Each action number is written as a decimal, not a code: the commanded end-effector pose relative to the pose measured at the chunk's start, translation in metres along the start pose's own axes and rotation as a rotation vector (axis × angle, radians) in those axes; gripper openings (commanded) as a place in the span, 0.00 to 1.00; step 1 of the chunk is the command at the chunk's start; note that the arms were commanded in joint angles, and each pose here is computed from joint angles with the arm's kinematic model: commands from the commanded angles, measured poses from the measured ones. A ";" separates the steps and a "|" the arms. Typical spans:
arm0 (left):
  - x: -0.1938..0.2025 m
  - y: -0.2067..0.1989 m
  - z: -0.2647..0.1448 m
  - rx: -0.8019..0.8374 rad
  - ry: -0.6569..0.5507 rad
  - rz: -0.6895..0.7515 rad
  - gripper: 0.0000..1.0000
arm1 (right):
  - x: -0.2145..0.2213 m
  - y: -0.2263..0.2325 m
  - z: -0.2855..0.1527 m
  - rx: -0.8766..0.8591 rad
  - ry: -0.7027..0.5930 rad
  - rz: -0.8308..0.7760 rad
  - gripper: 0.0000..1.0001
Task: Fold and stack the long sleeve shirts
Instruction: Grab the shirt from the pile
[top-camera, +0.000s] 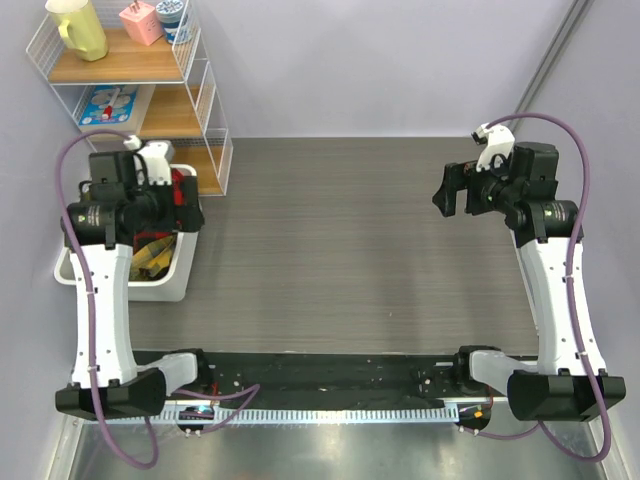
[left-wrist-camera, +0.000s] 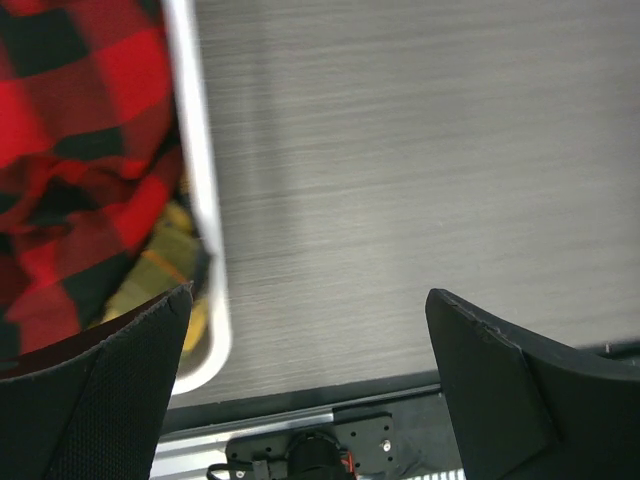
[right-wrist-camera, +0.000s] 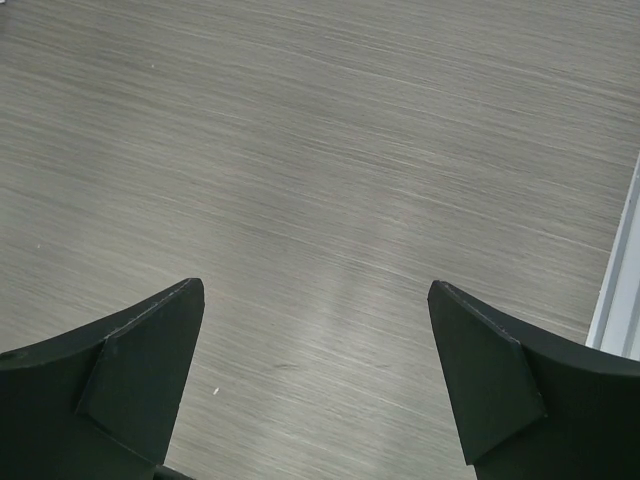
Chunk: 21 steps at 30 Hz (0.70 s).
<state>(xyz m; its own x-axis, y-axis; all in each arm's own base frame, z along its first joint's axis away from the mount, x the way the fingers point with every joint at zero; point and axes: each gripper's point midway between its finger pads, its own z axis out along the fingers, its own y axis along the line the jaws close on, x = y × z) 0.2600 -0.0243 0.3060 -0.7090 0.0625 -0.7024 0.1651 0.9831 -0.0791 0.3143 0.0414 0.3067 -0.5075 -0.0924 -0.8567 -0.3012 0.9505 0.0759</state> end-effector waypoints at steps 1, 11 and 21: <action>-0.015 0.026 -0.025 -0.079 -0.100 -0.102 1.00 | -0.014 0.005 0.000 -0.046 -0.023 -0.029 1.00; -0.011 0.118 -0.061 -0.515 -0.094 -0.167 1.00 | -0.017 0.013 0.025 -0.121 0.047 -0.077 1.00; -0.008 0.169 0.002 -0.376 -0.024 -0.143 1.00 | -0.012 0.034 0.042 -0.154 0.175 -0.193 1.00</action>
<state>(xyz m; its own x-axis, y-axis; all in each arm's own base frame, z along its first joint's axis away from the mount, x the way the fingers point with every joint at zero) 0.2700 0.1421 0.3002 -0.7272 -0.1519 -0.6694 -0.3163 0.9397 0.1304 0.3449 0.0885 0.2907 -0.5671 -0.2734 -0.7769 -0.5010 0.8632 0.0620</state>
